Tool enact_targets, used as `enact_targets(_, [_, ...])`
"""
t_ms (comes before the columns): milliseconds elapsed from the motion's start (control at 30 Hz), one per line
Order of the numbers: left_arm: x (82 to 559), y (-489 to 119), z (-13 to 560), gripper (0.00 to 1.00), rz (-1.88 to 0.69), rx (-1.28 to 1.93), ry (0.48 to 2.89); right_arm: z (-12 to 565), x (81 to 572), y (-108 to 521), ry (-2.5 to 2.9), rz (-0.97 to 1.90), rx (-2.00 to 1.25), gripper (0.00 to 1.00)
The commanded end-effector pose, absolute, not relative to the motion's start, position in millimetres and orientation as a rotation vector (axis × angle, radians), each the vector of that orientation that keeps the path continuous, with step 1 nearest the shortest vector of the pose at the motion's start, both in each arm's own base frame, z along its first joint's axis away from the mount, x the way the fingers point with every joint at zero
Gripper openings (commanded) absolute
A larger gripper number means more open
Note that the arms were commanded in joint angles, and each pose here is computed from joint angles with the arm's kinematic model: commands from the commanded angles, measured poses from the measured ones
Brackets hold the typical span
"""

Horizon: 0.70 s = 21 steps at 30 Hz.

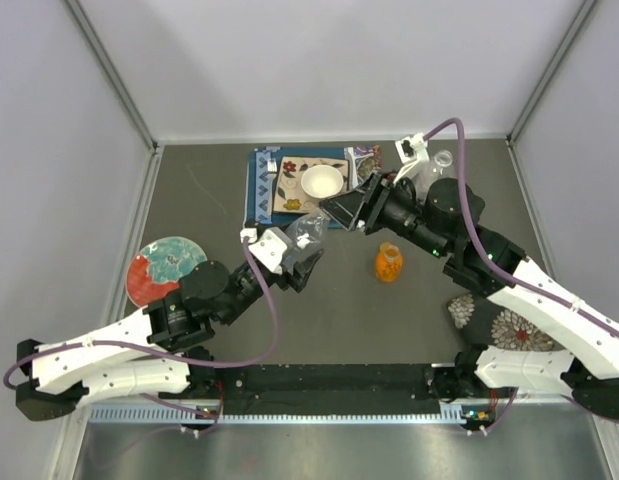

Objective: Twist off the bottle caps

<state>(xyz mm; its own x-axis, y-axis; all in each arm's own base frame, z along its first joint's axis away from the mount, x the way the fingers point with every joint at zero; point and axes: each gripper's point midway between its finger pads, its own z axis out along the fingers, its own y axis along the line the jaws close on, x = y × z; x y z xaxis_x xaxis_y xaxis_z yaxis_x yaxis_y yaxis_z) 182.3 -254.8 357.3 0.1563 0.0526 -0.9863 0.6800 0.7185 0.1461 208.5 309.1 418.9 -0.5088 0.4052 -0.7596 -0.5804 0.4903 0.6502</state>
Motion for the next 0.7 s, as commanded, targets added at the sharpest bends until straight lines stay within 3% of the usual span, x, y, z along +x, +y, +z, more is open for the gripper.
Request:
enact_targets(0, [183, -253, 372, 0.36, -0.518, 0.620, 1.315, 458, 205, 306, 1.593, 1.278, -0.137, 0.56])
enact_targets(400, [184, -249, 370, 0.37, -0.506, 0.605, 1.317, 446, 207, 318, 1.617, 1.298, -0.159, 0.49])
enact_targets(533, [185, -246, 371, 0.38, -0.501, 0.592, 1.314, 441, 209, 314, 1.632, 1.276, -0.139, 0.60])
enact_targets(667, [185, -243, 372, 0.38, -0.496, 0.583, 1.309, 439, 212, 308, 1.632, 1.248, -0.114, 0.64])
